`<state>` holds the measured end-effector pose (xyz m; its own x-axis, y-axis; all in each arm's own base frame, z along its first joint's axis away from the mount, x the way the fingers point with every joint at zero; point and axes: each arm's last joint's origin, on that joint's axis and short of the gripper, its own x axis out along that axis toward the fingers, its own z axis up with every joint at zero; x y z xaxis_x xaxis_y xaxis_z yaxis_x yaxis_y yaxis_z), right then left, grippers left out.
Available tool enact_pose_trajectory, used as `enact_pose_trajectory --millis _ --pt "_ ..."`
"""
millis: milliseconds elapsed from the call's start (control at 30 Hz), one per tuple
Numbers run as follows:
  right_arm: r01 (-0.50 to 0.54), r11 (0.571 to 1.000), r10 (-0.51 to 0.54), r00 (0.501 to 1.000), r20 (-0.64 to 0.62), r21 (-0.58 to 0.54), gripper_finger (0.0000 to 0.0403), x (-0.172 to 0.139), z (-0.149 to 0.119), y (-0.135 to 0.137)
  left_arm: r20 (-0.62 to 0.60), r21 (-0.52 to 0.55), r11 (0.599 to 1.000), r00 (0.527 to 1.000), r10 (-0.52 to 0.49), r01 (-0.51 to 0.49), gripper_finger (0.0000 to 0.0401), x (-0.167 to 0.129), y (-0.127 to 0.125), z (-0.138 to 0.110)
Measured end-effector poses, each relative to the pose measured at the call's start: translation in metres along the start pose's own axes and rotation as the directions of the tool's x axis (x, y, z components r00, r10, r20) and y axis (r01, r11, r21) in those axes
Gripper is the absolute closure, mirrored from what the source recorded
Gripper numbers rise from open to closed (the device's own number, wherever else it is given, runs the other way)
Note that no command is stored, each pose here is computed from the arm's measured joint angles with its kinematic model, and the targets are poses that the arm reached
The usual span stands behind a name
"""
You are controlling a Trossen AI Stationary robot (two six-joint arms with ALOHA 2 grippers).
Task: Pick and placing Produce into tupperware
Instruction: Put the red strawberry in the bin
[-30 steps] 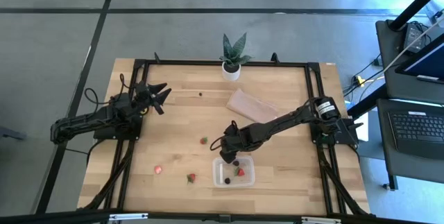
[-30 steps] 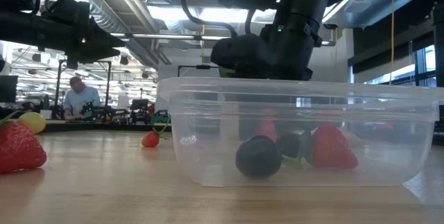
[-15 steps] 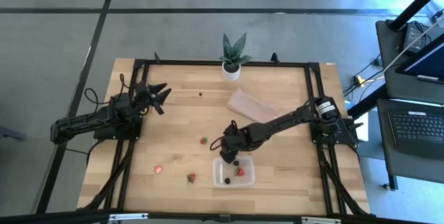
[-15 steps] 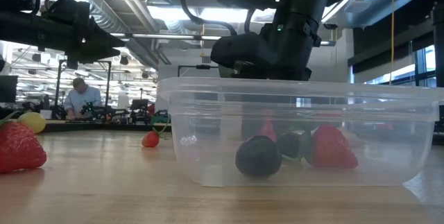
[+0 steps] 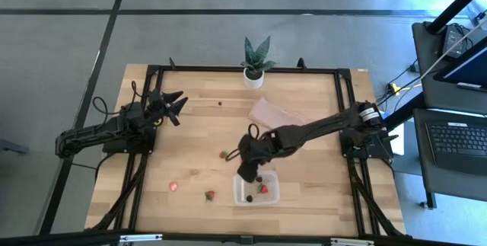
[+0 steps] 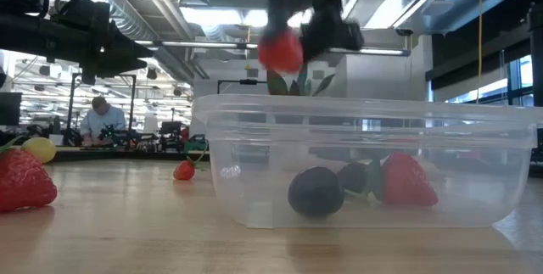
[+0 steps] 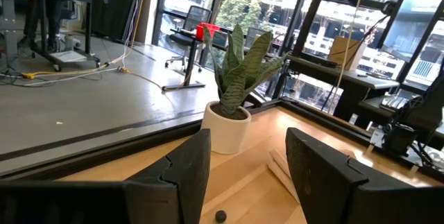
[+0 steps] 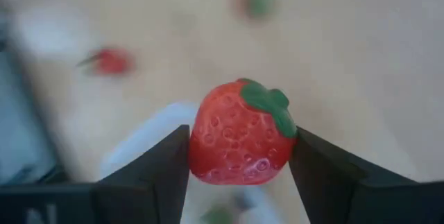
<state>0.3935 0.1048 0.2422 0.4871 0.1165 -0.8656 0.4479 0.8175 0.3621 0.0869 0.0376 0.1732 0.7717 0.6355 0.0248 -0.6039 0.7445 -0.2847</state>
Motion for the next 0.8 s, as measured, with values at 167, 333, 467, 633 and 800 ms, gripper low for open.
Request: enact_pose_trajectory --millis 167,333,467,633,800 --pt "-0.063 0.985 0.058 0.998 -0.033 -0.162 0.0187 -0.026 -0.014 0.036 0.000 0.000 1.000 1.000 0.000 0.000 0.0222 0.000 0.000 0.000" --pt "-0.015 0.972 -0.002 0.997 -0.072 -0.235 0.0189 -0.026 -0.038 0.046 0.000 -0.001 1.000 1.000 0.000 0.000 0.0222 0.000 0.000 0.000" --pt "0.014 0.968 -0.045 0.992 -0.118 -0.250 0.0189 -0.011 -0.059 0.047 0.000 -0.001 1.000 1.000 0.000 0.000 0.0222 0.000 0.000 0.000" --pt "0.051 0.966 -0.094 0.983 -0.160 -0.252 0.0188 0.008 -0.077 0.043 0.000 -0.003 1.000 1.000 0.000 0.000 0.0222 0.000 0.000 0.000" --pt "0.101 0.965 -0.149 0.970 -0.193 -0.241 0.0199 0.023 -0.088 0.034 0.000 -0.003 1.000 1.000 0.000 0.000 0.0222 0.000 0.000 0.000"
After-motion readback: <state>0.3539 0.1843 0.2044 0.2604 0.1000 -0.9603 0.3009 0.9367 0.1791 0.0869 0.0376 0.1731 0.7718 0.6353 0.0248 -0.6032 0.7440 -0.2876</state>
